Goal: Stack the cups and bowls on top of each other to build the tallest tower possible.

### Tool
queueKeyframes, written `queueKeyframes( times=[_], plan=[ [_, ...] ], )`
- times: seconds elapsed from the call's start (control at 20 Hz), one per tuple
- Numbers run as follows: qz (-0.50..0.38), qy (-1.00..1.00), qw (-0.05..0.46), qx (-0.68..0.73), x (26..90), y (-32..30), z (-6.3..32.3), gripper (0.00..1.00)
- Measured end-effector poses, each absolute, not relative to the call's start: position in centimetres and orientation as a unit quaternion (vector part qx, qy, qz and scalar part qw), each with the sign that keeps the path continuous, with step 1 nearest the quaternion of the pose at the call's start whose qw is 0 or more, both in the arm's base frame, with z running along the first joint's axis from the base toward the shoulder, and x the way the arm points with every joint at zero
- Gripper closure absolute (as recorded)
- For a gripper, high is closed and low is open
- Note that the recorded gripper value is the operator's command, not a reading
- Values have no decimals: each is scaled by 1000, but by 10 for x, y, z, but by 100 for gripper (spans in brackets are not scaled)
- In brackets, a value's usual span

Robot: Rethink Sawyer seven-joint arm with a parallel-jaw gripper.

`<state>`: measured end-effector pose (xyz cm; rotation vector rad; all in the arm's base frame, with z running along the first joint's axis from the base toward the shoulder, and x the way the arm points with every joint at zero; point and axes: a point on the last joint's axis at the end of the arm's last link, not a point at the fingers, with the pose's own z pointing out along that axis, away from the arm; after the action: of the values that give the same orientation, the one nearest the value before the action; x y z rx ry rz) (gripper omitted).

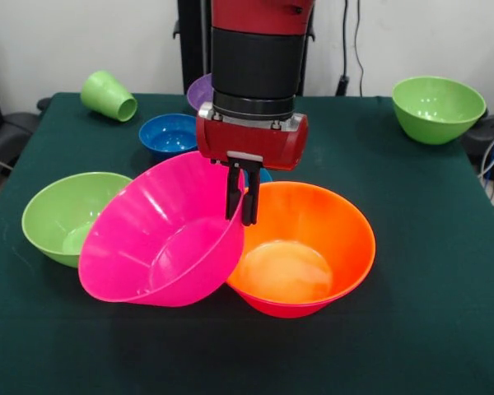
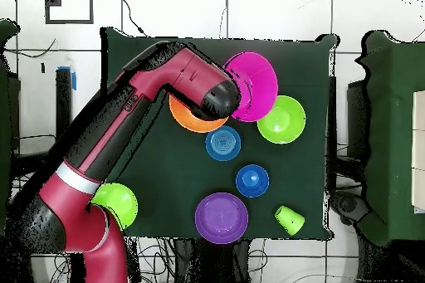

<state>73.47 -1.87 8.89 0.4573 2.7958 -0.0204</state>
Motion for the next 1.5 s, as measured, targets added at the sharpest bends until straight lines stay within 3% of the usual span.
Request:
queueKeyframes(
  times=[1.5],
  plan=[
    [-10, 976, 144, 162, 730, -24, 87, 100]
  ],
)
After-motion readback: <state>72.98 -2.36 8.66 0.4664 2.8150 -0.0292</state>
